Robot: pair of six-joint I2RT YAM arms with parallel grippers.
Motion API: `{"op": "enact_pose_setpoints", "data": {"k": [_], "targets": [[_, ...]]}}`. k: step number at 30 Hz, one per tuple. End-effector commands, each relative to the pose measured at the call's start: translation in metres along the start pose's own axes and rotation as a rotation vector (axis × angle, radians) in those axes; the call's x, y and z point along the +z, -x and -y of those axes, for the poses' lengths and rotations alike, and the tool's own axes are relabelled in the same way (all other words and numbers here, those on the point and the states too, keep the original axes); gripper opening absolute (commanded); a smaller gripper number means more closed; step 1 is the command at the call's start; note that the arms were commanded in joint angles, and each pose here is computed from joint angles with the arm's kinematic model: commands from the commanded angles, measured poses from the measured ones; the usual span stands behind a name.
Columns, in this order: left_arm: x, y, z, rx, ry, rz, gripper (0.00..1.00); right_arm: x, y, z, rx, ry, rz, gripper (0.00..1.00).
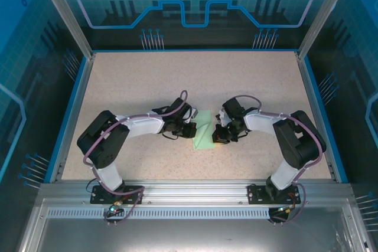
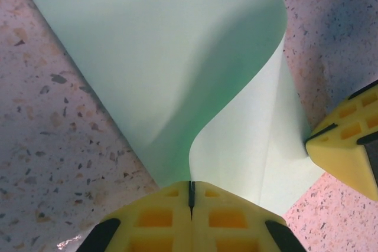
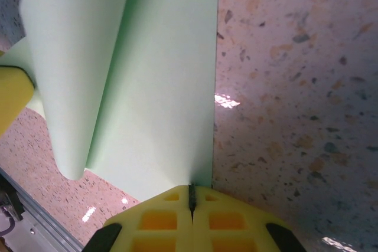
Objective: Fold a paper plane with a square sheet of paper (fold left side to right side)
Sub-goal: Fold the triangle a second time at the center of the table.
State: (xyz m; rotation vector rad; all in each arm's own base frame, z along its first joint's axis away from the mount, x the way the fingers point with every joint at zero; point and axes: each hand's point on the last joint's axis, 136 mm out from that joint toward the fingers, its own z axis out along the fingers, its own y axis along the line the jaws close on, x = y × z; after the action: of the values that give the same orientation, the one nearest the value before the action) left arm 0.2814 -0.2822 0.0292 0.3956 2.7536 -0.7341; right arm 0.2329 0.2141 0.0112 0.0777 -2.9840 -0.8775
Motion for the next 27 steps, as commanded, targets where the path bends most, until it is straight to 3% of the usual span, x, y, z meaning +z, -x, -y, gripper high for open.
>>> {"op": "enact_pose_setpoints", "data": {"k": [1, 27], "targets": [[0.001, 0.006, 0.003, 0.020, -0.017, -0.011, 0.00, 0.004, -0.010, 0.009, 0.002, -0.058, -0.045, 0.05], [0.013, 0.007, -0.007, 0.013, 0.002, -0.029, 0.01, 0.006, -0.011, 0.008, -0.018, -0.074, -0.058, 0.05]]}}
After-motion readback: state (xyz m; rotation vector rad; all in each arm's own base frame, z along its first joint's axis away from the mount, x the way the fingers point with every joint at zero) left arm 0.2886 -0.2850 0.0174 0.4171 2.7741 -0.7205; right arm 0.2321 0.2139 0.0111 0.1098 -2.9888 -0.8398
